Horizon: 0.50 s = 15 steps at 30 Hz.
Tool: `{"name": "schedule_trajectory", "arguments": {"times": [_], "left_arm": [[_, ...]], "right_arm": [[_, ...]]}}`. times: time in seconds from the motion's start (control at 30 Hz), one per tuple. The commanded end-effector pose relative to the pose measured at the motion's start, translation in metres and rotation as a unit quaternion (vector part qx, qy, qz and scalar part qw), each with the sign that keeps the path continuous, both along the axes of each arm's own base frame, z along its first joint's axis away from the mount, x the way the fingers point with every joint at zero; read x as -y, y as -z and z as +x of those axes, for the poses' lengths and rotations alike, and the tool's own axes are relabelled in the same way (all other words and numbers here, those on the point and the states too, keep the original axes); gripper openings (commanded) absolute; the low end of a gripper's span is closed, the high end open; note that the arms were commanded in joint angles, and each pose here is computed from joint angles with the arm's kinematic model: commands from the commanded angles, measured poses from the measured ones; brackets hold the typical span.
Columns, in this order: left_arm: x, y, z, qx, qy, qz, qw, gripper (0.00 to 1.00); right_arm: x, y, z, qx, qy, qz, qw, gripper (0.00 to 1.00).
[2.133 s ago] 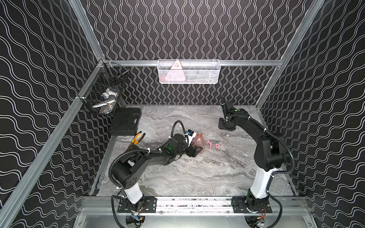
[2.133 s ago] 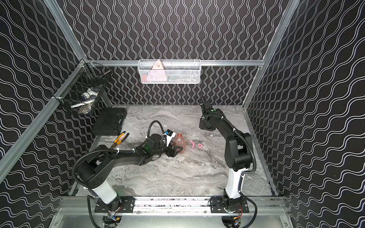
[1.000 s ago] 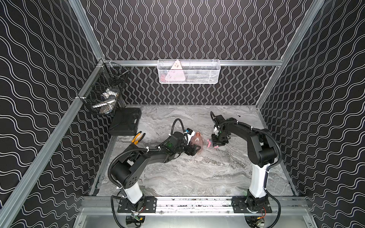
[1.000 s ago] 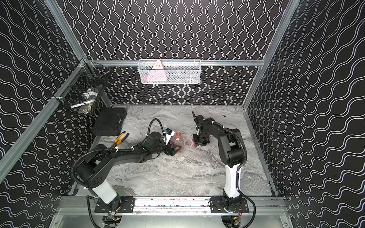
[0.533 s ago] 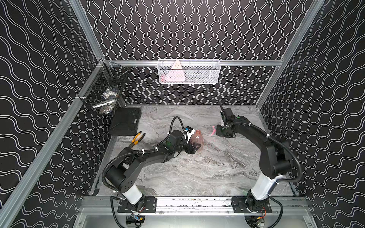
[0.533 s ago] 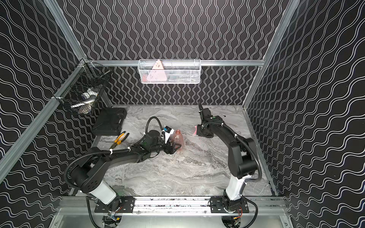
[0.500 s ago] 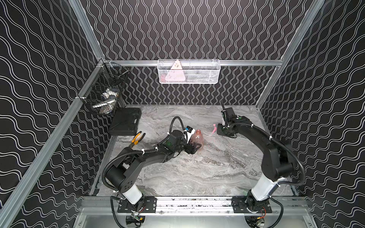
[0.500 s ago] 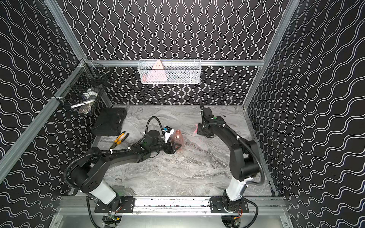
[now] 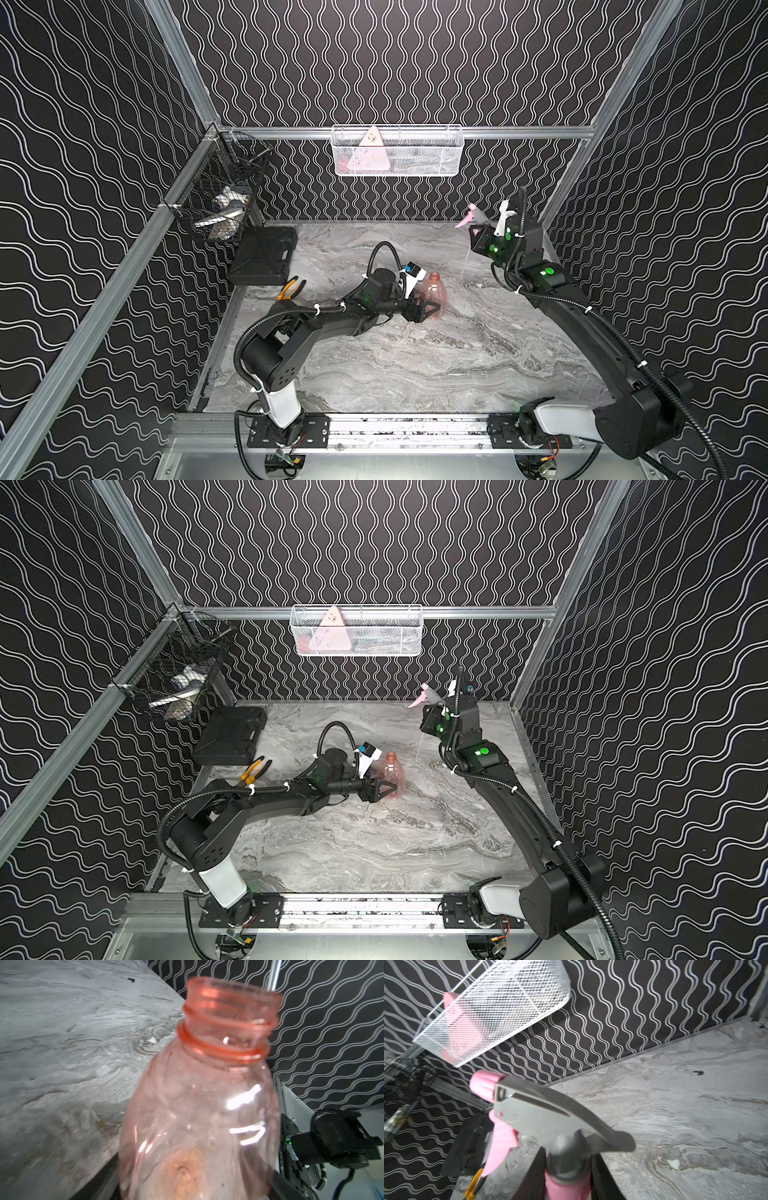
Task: Attach spray nozzles to spray bottles
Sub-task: Insert the spray nozzle into the spray bottle.
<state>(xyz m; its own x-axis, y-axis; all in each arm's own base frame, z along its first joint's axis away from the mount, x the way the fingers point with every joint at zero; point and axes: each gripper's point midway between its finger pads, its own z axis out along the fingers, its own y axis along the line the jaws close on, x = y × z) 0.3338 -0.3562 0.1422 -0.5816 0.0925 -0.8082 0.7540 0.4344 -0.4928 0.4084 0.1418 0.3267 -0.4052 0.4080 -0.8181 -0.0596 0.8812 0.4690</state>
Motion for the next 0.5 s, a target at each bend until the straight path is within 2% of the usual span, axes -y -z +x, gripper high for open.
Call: {"name": "schedule_trajectory", "arguments": {"times": [0.0,0.1,0.2,0.47], "left_arm": [[0.011,-0.004,-0.008,-0.006,0.036,-0.01,0.999,0.62],[0.013,0.002,-0.01,-0.01,0.043,0.004,0.999,0.62],[0.013,0.003,-0.01,-0.01,0.044,0.008,0.999,0.61],[0.015,-0.003,-0.01,-0.003,0.044,0.006,0.999,0.61]], "right_arm": [[-0.013,-0.026,0.0,0.056,-0.005,0.005,0.998,0.27],[-0.024,-0.037,-0.006,0.073,-0.01,-0.017,0.997,0.27],[-0.03,-0.041,-0.007,0.077,-0.019,-0.012,0.997,0.27],[-0.046,-0.027,-0.007,0.067,-0.035,-0.014,0.997,0.27]]}}
